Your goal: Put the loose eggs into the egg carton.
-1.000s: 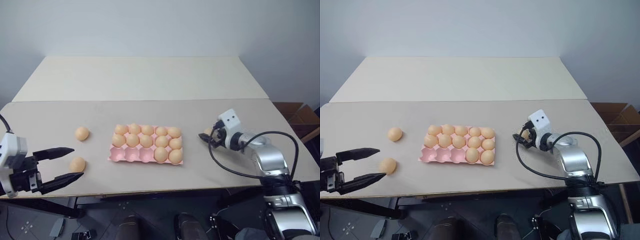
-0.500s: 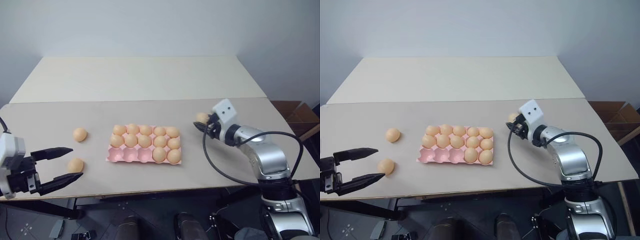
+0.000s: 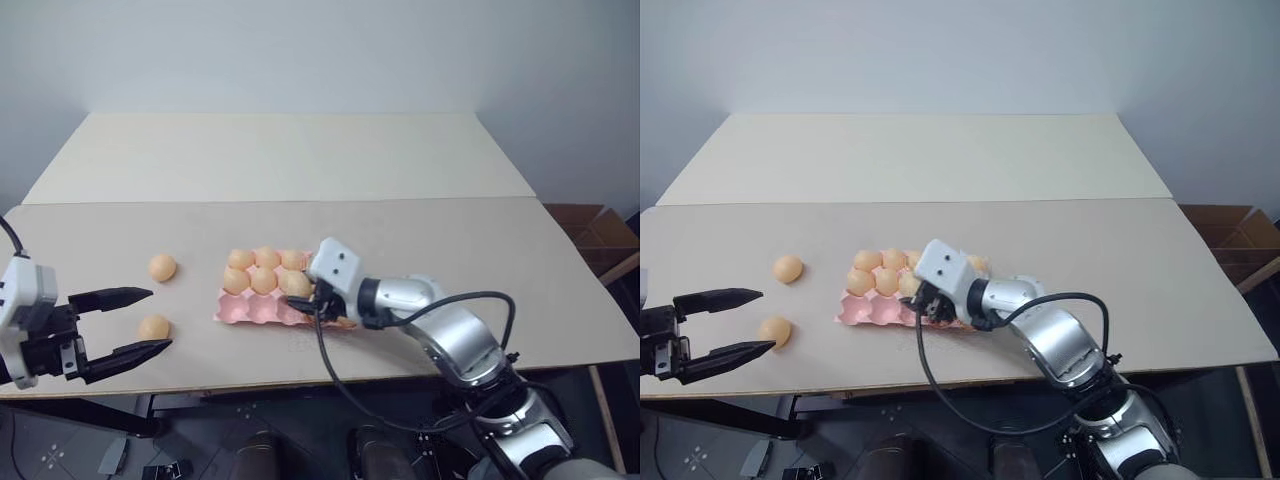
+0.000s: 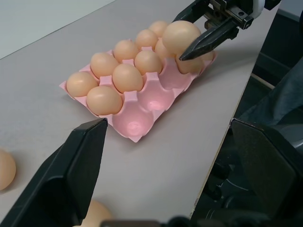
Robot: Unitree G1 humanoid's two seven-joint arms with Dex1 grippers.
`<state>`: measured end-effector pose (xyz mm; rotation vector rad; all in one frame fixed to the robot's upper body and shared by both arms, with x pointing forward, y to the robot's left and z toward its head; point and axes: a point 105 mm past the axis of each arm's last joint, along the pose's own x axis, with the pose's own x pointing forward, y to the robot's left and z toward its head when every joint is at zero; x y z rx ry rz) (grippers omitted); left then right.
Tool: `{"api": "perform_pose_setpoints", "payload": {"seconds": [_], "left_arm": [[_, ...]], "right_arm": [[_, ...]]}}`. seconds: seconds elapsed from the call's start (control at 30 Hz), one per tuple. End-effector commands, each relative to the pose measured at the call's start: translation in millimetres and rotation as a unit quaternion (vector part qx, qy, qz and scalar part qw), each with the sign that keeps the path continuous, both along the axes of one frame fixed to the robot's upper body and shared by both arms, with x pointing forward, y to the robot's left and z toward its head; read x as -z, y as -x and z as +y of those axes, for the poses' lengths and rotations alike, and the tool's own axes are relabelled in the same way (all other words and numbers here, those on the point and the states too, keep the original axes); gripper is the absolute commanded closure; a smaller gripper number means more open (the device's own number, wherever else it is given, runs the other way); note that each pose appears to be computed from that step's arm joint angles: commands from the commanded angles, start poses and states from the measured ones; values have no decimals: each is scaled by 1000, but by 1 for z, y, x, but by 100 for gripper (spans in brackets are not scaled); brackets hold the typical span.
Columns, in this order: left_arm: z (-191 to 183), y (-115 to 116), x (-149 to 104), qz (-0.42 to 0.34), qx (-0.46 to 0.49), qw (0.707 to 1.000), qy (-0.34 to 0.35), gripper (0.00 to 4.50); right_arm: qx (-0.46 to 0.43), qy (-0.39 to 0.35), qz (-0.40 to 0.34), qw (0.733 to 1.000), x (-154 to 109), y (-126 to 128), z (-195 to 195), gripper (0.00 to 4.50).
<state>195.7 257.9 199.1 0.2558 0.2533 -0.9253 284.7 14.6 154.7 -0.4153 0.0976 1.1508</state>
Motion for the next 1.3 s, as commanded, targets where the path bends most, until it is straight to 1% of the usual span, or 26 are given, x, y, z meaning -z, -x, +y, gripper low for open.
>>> {"api": "perform_pose_setpoints", "payload": {"seconds": [0.03, 0.07, 0.17, 0.27, 0.33, 0.47, 0.57, 0.67, 0.77, 0.87, 0.97, 1.0, 1.07, 1.13, 1.23, 1.3], "left_arm": [[-5, 1, -4, -8, 9, 1000, 1, 0], [-5, 0, -4, -8, 9, 1000, 1, 0], [-5, 0, -4, -8, 9, 1000, 2, 0], [-6, 1, -3, -9, 10, 1000, 4, 0], [-6, 1, -3, -10, 11, 1000, 5, 0], [-6, 1, -2, -10, 11, 1000, 6, 0], [-3, 0, -2, -10, 10, 1000, 6, 0], [3, -1, -2, -9, 4, 1000, 1, 0], [10, -3, -3, -18, -10, 1000, -1, 0], [15, -2, -2, -18, -25, 1000, 0, 0], [19, 2, 2, -11, -28, 1000, -4, 0], [18, 2, 3, -9, -28, 1000, -4, 0], [17, 2, 4, -8, -29, 1000, -2, 0], [17, 1, 4, -8, -29, 1000, 0, 0], [17, -1, 5, -7, -32, 999, 2, 0], [18, -3, 5, -6, -35, 999, 5, 0]], "right_arm": [[-8, 7, -16, 1000, -3, 2, 8, 232], [-6, 10, -15, 1000, -2, 1, 8, 232], [-1, 16, -14, 1000, -1, -1, 7, 160], [4, 7, -21, 1000, -9, -3, 2, 50], [8, -8, -29, 1000, -22, -5, -6, 1], [21, -40, -41, 998, -44, -7, -21, 1], [44, -70, -57, 995, -65, -10, -53, 1], [57, -72, -67, 993, -70, -9, -86, 1], [78, -50, -83, 992, -69, -10, -123, 1], [96, -27, -86, 991, -62, -9, -163, 1], [86, -50, -61, 993, -53, 0, -187, 1], [82, -48, -53, 994, -45, 3, -195, 1], [75, -39, -38, 996, -31, 8, -204, 1], [79, -42, -28, 996, -22, 9, -207, 1], [85, -34, -33, 995, -17, 7, -207, 1], [89, -36, -33, 995, -18, 5, -206, 1]]}}
